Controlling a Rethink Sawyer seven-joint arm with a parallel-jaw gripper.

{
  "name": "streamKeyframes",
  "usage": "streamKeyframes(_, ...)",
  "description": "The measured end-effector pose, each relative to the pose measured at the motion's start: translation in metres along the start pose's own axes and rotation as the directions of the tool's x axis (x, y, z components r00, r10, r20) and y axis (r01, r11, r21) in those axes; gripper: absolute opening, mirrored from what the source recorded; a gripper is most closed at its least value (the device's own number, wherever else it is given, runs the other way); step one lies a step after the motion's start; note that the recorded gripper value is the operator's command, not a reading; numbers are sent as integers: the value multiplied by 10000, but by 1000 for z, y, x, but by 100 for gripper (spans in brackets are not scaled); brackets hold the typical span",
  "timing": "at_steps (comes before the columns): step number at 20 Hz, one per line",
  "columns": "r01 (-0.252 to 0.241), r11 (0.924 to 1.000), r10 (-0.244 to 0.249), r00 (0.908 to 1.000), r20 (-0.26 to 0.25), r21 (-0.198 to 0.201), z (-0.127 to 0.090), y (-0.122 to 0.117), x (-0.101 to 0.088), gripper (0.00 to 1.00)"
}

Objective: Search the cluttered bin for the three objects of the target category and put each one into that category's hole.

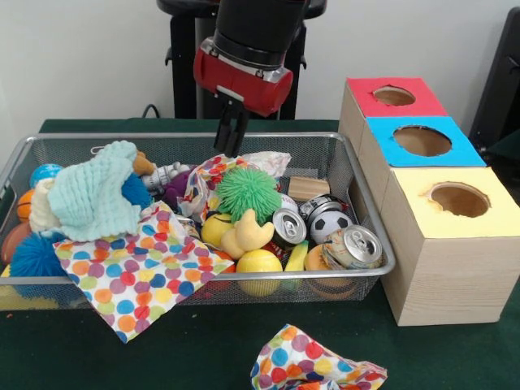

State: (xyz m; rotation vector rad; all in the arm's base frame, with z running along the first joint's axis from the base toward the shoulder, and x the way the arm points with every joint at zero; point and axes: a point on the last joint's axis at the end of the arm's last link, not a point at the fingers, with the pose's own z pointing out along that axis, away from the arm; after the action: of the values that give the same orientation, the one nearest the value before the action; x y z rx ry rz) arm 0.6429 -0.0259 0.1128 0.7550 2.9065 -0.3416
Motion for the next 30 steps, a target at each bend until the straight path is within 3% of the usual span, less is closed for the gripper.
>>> streamKeyframes(9, 624, 9980, -624, 9980, 111, -33, 5, 1, 1, 0)
streamKeyframes(30, 773, 9964, -767, 9969, 194, -343, 26, -23, -14, 0)
